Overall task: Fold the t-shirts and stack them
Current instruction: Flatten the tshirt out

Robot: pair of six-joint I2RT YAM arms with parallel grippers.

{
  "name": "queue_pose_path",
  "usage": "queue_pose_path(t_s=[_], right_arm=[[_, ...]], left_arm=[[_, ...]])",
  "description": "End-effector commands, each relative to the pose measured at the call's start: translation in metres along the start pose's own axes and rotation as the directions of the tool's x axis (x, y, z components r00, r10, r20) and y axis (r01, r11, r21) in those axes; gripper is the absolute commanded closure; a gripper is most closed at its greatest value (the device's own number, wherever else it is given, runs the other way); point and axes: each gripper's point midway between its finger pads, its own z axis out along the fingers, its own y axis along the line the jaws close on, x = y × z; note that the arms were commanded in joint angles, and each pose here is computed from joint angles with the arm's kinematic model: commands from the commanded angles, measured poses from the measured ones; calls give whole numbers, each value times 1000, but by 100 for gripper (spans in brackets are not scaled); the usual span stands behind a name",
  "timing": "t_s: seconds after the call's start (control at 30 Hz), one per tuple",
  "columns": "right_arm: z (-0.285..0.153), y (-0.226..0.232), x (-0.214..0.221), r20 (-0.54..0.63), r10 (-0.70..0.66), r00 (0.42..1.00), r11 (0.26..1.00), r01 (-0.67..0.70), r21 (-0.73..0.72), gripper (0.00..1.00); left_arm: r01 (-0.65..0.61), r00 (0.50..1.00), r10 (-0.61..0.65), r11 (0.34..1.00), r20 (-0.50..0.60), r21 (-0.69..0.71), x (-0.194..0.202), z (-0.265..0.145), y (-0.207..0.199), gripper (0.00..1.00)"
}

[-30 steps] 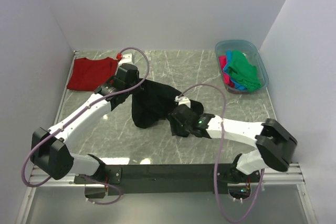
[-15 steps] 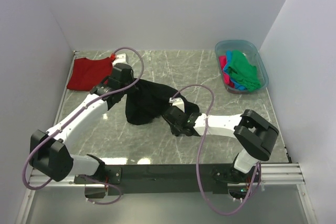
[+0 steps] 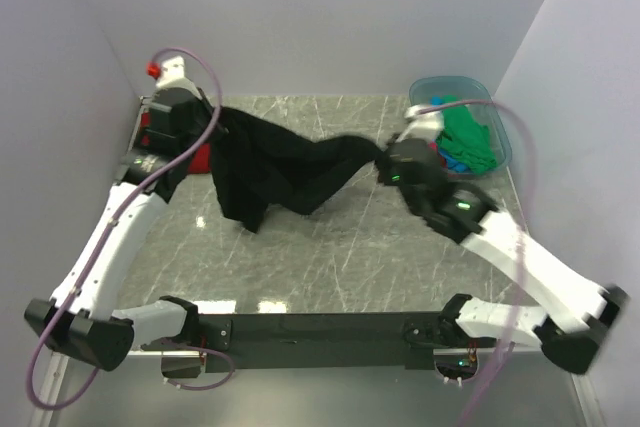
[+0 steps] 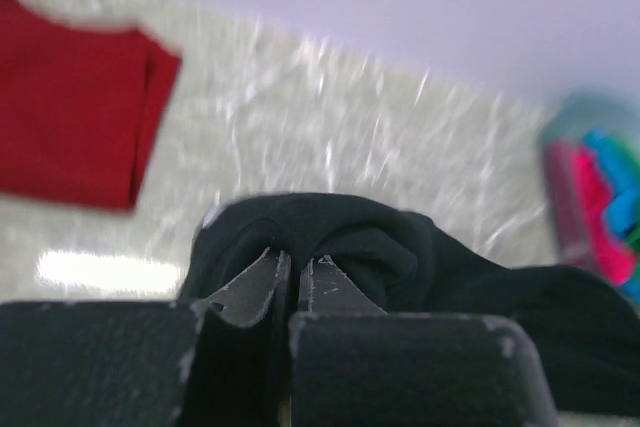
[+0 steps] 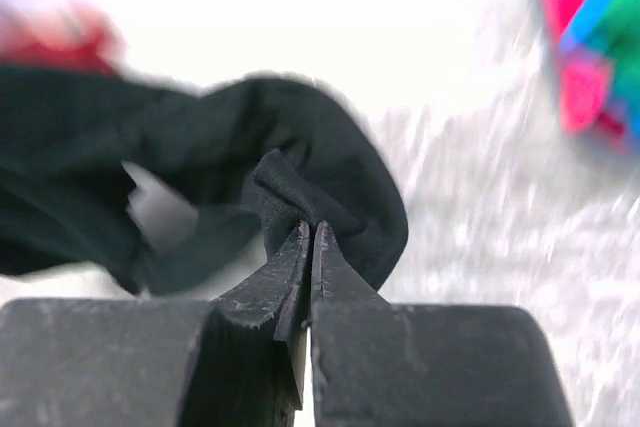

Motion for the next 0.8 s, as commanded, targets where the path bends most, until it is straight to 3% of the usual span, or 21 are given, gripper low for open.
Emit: queue_pose_path(t_s=[0.0, 0.17, 0.2, 0.23, 0.27, 0.37, 0.47, 0.57, 0.77], right_arm=[[-55, -40, -67, 173, 8, 985, 996, -22, 81, 100], [-71, -60, -77, 225, 47, 973, 995, -67, 79, 100], [-66, -61, -73, 214, 47, 976, 995, -65, 75, 100], [-59, -65, -71, 212, 59, 975, 993, -78, 83, 100], [-48, -66, -57, 179, 52, 982, 994, -69, 89, 100], [-15, -52, -26, 87, 43, 995, 998, -47, 45, 100], [17, -55, 9, 0, 26, 1000, 997, -26, 75, 100], [39, -59, 31, -62, 28, 998, 996, -22, 90, 100], [57, -62, 43, -97, 32, 995, 995, -23, 92, 100]], left_arm=[[7, 987, -18, 998, 159, 67, -66, -37, -5, 99], [62, 987, -72, 995, 146, 77, -69, -21, 17, 95], [81, 991, -85, 996, 103, 36, -55, 0, 33, 89], [90, 993, -91, 996, 76, 12, -44, 14, 41, 69], [96, 994, -95, 995, 47, -19, -34, 27, 48, 60], [100, 989, -111, 989, -103, -106, 23, 77, 69, 40], [108, 988, -126, 977, -88, -185, 44, 85, 87, 19], [115, 988, -133, 973, -80, -202, 73, 79, 92, 17], [93, 980, -109, 991, -166, -97, 146, 51, 68, 20]])
